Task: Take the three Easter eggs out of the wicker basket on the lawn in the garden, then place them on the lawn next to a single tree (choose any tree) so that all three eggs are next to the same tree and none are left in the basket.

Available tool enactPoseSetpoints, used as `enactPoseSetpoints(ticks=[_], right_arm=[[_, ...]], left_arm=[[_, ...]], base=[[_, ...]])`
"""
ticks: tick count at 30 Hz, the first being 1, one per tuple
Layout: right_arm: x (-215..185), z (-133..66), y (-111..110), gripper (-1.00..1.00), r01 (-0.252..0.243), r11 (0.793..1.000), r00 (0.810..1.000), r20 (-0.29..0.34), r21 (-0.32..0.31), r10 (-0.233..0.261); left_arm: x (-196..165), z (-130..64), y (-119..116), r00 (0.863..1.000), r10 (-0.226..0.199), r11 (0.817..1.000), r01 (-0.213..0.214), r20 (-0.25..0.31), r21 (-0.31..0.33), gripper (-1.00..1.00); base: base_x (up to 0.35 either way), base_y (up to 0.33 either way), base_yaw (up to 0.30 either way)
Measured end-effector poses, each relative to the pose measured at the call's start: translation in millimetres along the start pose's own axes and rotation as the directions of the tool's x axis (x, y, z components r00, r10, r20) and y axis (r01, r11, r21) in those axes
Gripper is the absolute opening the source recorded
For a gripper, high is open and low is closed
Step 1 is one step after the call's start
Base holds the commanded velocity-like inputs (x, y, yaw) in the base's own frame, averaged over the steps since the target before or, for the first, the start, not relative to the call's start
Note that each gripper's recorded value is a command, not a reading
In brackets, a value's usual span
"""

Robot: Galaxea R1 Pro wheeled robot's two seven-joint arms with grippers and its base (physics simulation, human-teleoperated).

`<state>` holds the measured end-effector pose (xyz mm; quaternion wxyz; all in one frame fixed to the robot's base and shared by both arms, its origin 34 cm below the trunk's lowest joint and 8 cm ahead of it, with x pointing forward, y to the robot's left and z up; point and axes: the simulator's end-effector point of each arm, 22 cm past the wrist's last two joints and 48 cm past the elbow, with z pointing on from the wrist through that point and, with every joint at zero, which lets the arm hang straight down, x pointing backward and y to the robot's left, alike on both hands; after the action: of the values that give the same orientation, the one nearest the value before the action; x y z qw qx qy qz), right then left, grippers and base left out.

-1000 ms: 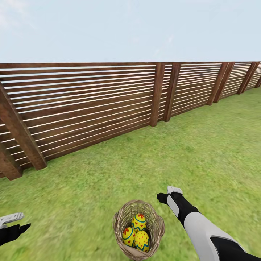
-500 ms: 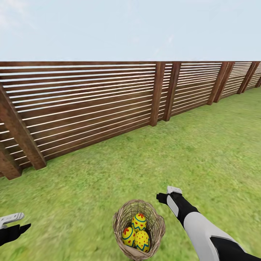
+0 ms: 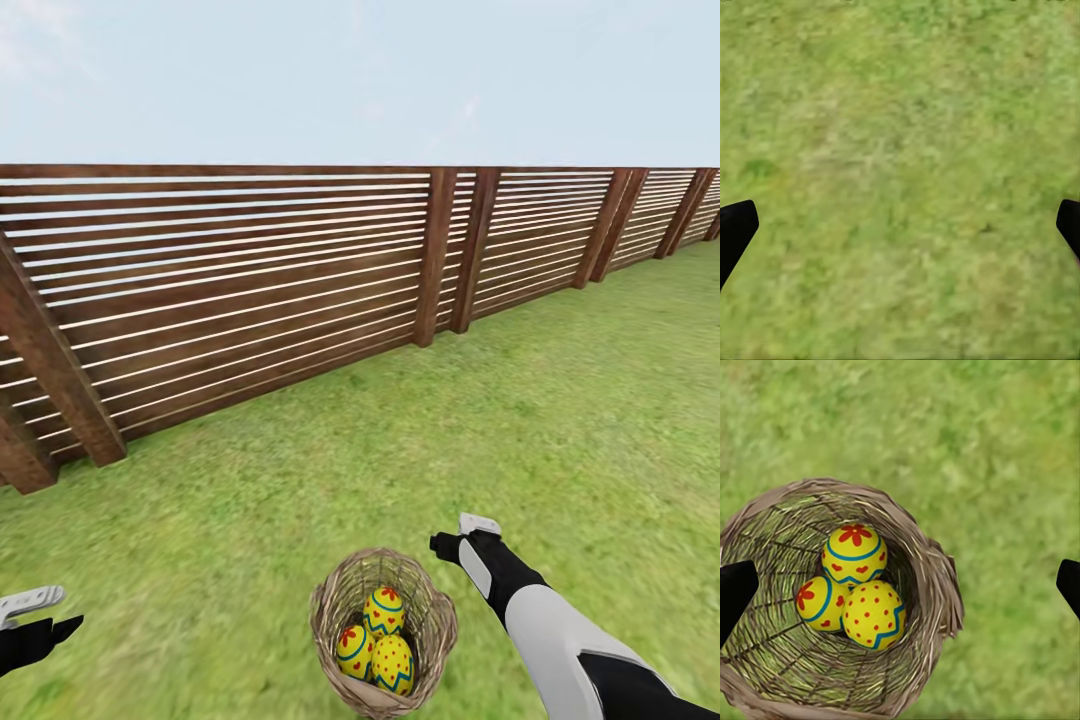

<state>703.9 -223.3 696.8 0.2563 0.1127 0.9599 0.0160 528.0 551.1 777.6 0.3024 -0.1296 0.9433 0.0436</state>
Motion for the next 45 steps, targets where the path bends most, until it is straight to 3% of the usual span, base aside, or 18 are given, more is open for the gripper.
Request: enactPoseSetpoints(ticks=[15, 33, 45], right_arm=[[10.0, 19.3, -5.3, 1.0, -0.002, 1.0, 1.0, -0.005, 0.004, 0.002], [49.6, 45.9, -1.3, 1.0, 0.01, 1.0, 0.998, -0.058, -0.003, -0.01], [77.9, 64.5, 5.2, 1.0, 0.004, 0.999, 0.996, -0.085, -0.046, -0.008]], left_arm=[[11.3, 18.8, -5.0, 1.0, -0.002, 1.0, 0.002, 0.006, 0.008, 1.0], [24.9, 40.6, -6.5, 1.0, -0.002, 1.0, 0.002, 0.01, 0.012, 1.0], [36.2, 56.2, -8.3, 1.0, -0.001, 1.0, 0.001, 0.01, 0.016, 1.0]], base=[[0.0, 0.0, 0.0], [0.0, 0.0, 0.0], [0.0, 0.0, 0.0]])
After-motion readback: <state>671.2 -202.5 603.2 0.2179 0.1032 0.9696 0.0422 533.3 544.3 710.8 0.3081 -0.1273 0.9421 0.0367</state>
